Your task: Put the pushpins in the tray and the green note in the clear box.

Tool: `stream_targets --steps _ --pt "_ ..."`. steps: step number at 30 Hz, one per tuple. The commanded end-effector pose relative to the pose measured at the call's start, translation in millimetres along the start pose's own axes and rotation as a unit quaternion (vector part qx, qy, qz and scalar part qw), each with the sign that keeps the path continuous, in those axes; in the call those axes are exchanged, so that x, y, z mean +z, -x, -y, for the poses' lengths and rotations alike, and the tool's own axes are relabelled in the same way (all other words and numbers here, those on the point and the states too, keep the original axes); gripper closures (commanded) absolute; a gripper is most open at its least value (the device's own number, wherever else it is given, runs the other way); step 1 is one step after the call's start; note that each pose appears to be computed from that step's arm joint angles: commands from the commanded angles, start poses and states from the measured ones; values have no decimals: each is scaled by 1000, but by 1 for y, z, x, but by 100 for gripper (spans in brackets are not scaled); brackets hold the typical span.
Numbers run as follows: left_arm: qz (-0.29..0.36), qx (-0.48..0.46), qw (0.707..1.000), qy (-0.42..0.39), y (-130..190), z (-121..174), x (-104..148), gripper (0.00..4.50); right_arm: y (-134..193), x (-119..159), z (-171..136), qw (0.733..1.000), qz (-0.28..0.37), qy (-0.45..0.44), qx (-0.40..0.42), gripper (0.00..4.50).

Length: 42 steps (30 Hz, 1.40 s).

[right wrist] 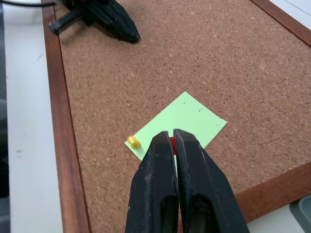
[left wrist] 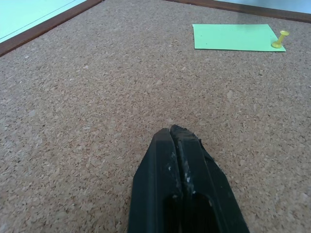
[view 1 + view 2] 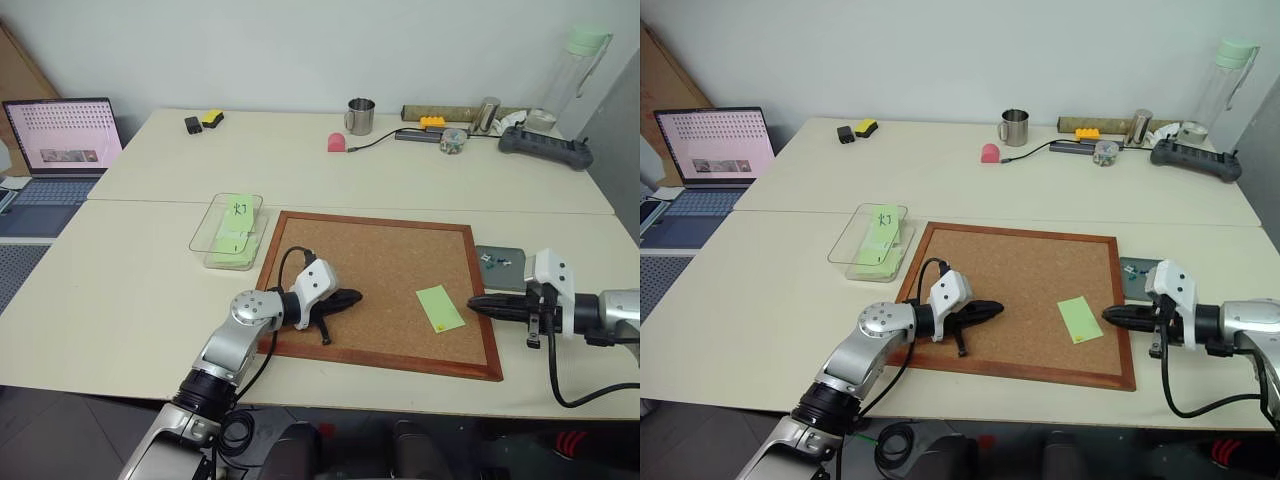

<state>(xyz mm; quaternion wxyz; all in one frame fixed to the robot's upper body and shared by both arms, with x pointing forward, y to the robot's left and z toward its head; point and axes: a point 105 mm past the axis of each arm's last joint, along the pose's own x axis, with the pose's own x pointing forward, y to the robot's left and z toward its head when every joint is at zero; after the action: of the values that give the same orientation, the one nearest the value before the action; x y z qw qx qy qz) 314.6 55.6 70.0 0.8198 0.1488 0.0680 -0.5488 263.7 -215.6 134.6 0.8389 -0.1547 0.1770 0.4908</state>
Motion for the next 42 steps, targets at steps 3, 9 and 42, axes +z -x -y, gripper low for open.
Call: stream_targets --steps 3,9,42 --pt "-54 -3 998 20 4 6 -29 450 20 11 48 989 18 -2 -144 448" --pt "-50 -6 999 18 1 7 -27 450 22 -10 85 967 11 -36 -254 448" --pt "-45 2 999 19 -1 1 -25 450 -25 9 -10 997 -21 69 2 90"
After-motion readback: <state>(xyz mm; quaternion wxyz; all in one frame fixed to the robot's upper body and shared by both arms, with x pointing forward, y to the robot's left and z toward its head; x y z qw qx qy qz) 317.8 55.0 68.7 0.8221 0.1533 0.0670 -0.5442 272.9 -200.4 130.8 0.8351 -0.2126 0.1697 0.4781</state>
